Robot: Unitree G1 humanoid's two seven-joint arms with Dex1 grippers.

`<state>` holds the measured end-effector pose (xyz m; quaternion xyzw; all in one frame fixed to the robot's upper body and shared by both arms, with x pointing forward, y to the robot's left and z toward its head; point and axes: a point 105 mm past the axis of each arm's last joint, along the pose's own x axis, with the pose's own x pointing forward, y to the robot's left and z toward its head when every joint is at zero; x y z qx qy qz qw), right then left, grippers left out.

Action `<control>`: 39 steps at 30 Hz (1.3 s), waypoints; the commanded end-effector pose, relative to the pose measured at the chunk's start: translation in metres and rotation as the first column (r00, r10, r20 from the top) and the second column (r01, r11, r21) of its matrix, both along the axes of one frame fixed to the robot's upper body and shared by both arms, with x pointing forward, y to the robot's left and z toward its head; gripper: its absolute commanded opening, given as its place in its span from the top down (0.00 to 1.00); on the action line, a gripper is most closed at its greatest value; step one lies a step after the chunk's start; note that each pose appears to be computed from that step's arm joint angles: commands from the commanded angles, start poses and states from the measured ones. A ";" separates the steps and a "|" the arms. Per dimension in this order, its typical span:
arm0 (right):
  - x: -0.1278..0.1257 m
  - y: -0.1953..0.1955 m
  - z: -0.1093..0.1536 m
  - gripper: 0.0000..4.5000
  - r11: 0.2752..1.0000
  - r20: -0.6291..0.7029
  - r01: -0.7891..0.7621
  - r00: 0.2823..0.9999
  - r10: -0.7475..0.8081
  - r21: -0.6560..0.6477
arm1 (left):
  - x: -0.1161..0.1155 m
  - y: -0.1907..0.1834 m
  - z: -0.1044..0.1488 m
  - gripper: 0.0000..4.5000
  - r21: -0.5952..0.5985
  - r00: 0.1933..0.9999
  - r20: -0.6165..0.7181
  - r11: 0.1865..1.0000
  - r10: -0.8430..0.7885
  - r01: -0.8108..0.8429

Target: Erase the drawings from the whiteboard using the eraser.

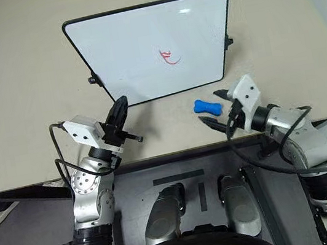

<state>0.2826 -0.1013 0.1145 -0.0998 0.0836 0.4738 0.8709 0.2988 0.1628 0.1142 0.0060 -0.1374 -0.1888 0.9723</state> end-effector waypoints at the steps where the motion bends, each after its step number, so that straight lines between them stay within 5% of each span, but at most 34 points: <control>1: -0.007 0.008 0.009 0.01 0.995 0.024 -0.091 0.996 0.092 -0.032 | -0.003 0.003 0.007 1.00 0.011 0.999 0.038 1.000 0.010 -0.010; 30: 0.024 -0.007 -0.022 0.01 0.982 0.019 -0.038 0.999 0.042 -0.185 | -0.005 -0.008 0.003 1.00 -0.012 0.999 0.037 1.000 -0.007 0.007; 33: 0.027 -0.007 -0.022 0.13 0.981 0.030 -0.025 0.999 0.031 -0.190 | -0.005 -0.008 0.003 1.00 -0.013 0.999 0.038 1.000 -0.006 0.006; 39: 0.033 -0.008 -0.022 0.61 0.979 0.062 -0.005 0.998 0.018 -0.205 | -0.003 -0.009 0.003 1.00 -0.015 0.999 0.040 1.000 -0.007 0.007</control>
